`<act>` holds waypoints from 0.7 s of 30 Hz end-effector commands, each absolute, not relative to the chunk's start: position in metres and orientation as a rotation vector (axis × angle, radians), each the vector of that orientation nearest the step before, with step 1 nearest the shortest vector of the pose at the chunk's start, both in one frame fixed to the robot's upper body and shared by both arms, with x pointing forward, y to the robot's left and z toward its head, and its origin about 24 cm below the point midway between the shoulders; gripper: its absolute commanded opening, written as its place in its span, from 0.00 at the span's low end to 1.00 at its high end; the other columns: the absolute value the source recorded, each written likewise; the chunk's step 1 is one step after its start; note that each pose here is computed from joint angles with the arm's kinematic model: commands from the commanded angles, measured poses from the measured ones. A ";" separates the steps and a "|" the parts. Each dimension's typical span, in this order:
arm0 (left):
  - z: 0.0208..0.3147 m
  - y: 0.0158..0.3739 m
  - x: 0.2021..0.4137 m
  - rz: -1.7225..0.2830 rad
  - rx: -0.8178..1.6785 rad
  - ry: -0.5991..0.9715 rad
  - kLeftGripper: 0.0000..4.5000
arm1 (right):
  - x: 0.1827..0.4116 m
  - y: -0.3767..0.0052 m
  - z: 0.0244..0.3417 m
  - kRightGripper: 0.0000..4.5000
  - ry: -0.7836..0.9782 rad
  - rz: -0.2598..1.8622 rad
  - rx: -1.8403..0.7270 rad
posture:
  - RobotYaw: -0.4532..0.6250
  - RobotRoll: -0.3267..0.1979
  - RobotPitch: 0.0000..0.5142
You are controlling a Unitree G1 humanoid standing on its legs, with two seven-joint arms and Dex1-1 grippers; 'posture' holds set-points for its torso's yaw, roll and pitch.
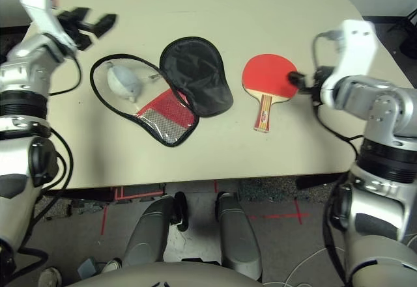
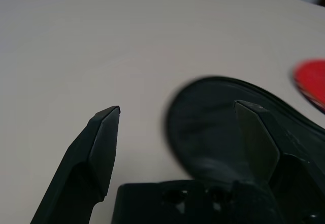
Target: Store the ping-pong paddle in its case and zip it.
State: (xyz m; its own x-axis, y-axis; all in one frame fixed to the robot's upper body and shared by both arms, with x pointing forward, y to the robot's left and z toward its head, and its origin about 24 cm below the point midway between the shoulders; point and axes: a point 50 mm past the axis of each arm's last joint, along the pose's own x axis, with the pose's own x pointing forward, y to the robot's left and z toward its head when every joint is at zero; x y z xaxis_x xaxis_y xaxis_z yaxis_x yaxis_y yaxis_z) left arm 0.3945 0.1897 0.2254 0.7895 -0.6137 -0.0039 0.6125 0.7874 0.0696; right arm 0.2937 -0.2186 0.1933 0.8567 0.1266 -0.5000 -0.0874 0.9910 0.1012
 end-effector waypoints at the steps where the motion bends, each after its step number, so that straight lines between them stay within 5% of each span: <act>1: 0.209 0.162 0.388 -0.803 0.107 0.046 1.00 | 0.290 -0.210 0.184 1.00 0.555 0.097 0.069 | 0.32 0.62 0.43; 11: 0.183 0.106 0.369 -1.086 0.159 0.109 1.00 | 0.296 -0.216 0.181 1.00 0.613 0.041 0.032 | 0.33 0.62 0.46; 21: 0.179 0.088 0.359 -1.153 0.157 0.121 1.00 | 0.295 -0.200 0.162 1.00 0.674 0.063 0.059 | 0.35 0.62 0.49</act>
